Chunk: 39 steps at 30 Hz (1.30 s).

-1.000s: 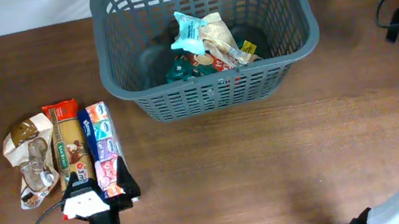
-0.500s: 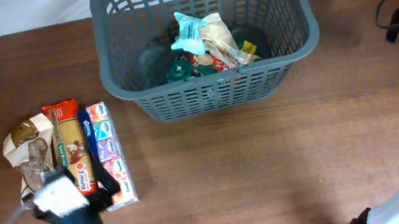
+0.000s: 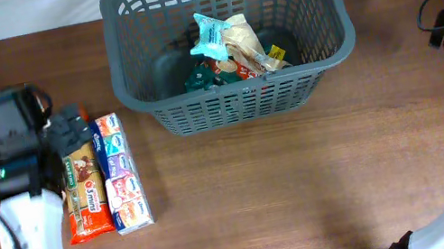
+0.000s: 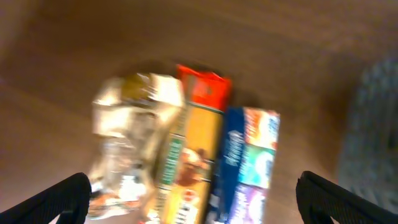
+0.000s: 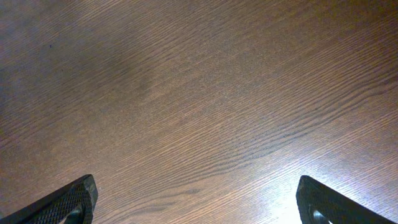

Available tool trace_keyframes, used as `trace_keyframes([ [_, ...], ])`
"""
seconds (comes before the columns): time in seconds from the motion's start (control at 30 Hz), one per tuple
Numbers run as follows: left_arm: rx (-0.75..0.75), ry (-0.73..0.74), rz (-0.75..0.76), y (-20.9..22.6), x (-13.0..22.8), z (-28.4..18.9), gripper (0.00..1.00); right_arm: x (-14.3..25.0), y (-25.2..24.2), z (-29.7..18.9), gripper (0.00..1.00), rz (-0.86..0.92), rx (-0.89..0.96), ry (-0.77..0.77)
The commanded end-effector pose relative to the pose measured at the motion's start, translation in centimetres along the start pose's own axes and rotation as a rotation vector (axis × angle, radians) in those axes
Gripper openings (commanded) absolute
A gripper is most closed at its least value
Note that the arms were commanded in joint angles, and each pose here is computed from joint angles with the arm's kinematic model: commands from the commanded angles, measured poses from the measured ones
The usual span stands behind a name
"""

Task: Pack container
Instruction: 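Move the left gripper to the tissue boxes and grasp them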

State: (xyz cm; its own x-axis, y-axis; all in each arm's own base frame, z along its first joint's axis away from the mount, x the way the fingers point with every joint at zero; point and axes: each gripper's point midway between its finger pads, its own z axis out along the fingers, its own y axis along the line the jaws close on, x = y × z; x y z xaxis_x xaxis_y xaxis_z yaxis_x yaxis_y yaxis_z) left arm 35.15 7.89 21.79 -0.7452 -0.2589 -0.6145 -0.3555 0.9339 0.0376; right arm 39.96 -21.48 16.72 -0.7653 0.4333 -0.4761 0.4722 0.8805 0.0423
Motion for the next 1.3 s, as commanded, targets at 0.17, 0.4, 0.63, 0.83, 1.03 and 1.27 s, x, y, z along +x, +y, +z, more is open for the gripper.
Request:
trace_keyframes([
  [0.17,0.222,0.236,0.019,-4.8,3.6,5.2,0.89,-0.3,0.1,-1.0,0.99,0.011,-0.002,-0.023],
  [0.4,0.238,0.428,0.144,-6.7,8.2,9.2,0.75,-0.3,0.1,-1.0,0.99,0.011,-0.002,-0.023],
  [0.63,0.222,0.585,0.178,-7.5,12.3,12.2,0.71,-0.3,0.1,-1.0,0.99,0.011,-0.002,-0.023],
  [0.83,0.188,0.647,0.178,-7.2,14.1,14.3,0.64,-0.3,0.1,-1.0,0.99,0.011,-0.002,-0.023],
  [1.03,0.123,0.687,0.176,-6.2,15.3,15.3,0.51,-0.3,0.1,-1.0,0.99,0.011,-0.002,-0.023],
  [1.27,0.020,0.688,0.182,-4.4,15.2,15.0,0.79,-0.3,0.1,-1.0,0.99,0.011,-0.002,-0.023],
])
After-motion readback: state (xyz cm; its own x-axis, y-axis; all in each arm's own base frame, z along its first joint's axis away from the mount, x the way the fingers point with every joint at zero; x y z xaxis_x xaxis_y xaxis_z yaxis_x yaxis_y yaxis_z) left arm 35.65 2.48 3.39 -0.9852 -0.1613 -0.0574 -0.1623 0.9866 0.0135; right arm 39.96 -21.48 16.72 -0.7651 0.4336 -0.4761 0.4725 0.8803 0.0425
